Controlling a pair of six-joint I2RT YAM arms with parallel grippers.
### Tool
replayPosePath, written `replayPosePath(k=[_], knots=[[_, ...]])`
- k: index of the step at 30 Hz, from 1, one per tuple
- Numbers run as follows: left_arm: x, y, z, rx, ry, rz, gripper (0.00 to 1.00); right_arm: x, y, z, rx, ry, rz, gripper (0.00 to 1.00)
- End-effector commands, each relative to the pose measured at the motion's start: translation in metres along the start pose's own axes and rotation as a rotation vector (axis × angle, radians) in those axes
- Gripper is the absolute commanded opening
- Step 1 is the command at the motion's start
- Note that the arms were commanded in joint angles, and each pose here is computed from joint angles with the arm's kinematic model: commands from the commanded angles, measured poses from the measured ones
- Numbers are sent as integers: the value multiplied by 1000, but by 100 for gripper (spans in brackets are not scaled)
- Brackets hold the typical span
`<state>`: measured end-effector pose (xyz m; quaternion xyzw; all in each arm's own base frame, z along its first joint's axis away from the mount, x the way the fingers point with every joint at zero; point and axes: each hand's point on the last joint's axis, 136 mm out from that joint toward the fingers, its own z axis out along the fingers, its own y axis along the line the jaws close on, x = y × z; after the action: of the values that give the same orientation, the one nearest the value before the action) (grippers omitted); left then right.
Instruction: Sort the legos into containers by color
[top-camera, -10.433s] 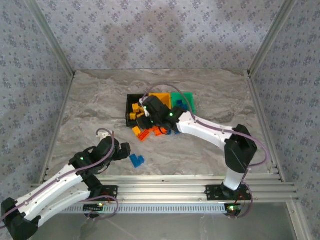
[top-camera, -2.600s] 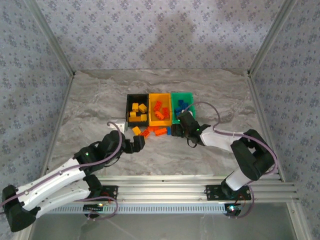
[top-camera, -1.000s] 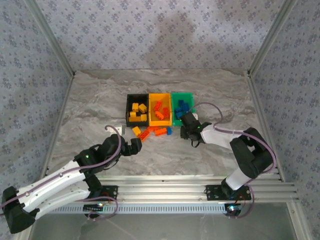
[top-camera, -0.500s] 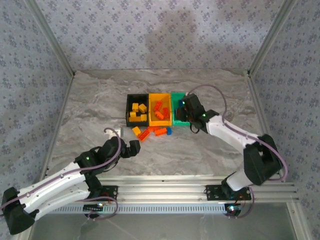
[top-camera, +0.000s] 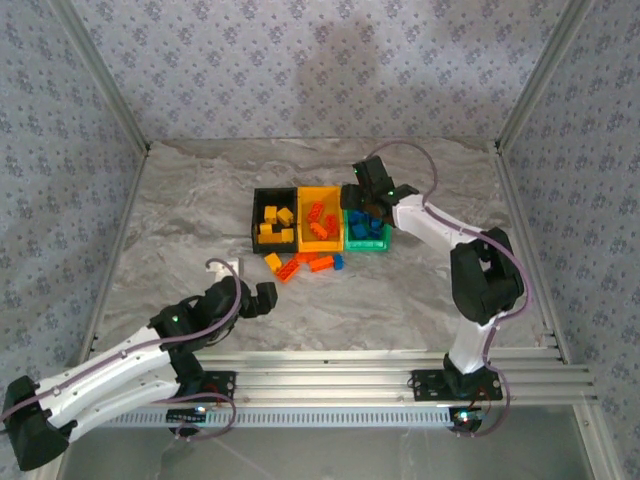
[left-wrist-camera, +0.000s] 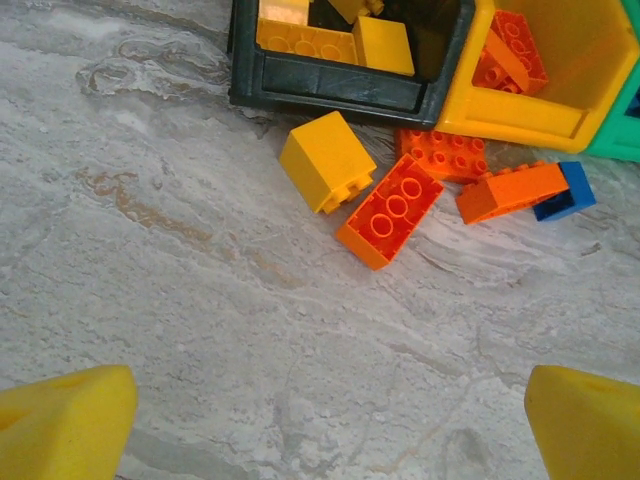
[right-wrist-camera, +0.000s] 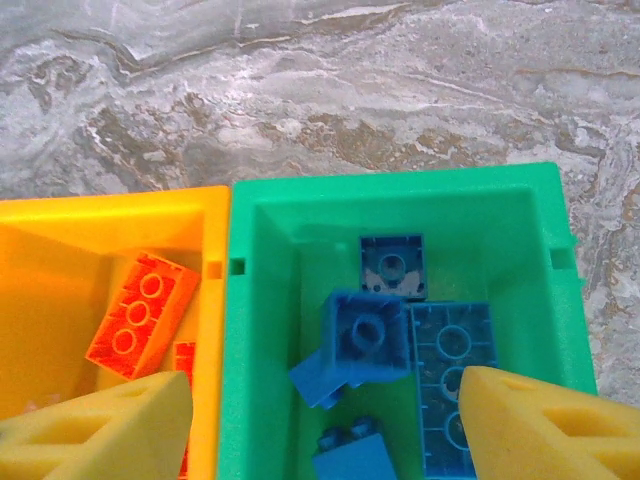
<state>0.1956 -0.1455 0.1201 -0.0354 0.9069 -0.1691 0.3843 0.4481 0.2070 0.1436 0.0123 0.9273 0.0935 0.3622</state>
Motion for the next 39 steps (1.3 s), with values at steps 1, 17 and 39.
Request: replayPosePath(k=[1,17,39], knots=[[-15,-9,4,4,-51,46,99,-10,2,-29,-22,-45,4,74],[7,-44,115,-96,214,326,79,43,-19,-65,-58,-44,45,75],[45,-86,116,10,311,430,49,44,-38,-69,-57,-59,88,76]])
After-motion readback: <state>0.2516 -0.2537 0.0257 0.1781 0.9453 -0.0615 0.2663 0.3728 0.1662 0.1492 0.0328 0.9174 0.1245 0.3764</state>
